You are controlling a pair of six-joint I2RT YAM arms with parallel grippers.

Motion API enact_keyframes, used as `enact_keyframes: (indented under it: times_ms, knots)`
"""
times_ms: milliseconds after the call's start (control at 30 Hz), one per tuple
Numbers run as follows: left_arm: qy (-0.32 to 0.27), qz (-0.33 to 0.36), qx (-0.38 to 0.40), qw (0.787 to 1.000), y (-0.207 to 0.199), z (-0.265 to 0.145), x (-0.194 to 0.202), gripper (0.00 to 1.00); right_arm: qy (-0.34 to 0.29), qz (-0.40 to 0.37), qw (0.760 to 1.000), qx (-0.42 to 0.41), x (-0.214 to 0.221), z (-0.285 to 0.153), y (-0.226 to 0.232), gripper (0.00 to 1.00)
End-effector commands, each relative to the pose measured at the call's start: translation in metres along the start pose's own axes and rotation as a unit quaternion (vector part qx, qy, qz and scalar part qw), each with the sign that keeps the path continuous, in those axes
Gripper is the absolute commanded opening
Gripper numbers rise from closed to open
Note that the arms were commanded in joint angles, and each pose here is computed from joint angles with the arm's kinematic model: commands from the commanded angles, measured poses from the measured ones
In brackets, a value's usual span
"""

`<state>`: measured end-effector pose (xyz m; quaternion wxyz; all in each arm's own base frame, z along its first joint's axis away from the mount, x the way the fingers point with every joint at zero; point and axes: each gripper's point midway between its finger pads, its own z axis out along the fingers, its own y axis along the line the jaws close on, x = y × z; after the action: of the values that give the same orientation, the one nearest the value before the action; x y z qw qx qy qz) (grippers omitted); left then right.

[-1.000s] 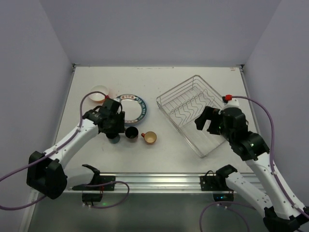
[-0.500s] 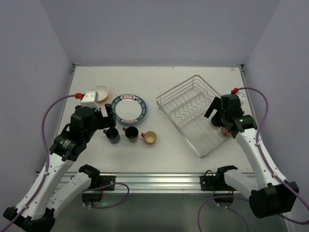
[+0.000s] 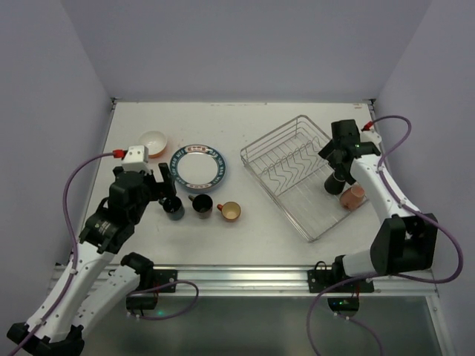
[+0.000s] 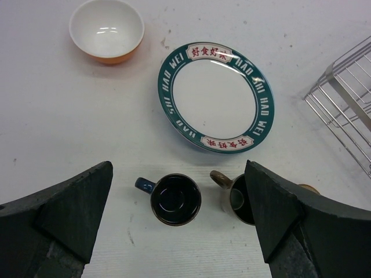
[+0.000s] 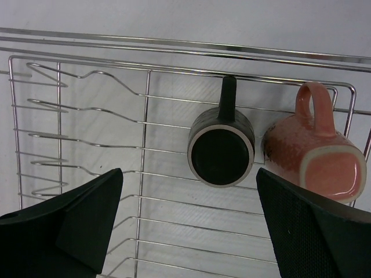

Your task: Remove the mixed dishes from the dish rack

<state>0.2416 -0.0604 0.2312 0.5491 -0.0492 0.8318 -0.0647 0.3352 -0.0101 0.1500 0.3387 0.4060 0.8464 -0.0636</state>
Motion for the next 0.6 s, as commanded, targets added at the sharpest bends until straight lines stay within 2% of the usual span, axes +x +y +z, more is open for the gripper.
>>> enact_keyframes:
  times_ms: [0, 233, 567]
  knots:
    - [-0.013, 0.004, 0.007, 1.000, -0.005, 0.006, -0.005, 1.00, -0.042, 0.052, 0.997, 0.024, -0.025, -0.001, 0.002, 0.99]
    - [-0.005, 0.007, 0.014, 1.000, -0.008, 0.008, -0.002, 1.00, -0.028, 0.048, 0.997, 0.051, -0.015, 0.018, 0.001, 0.99]
    - [0.008, 0.012, 0.018, 1.000, -0.011, 0.013, 0.004, 1.00, -0.029, 0.048, 0.996, 0.064, -0.008, 0.023, -0.008, 0.99]
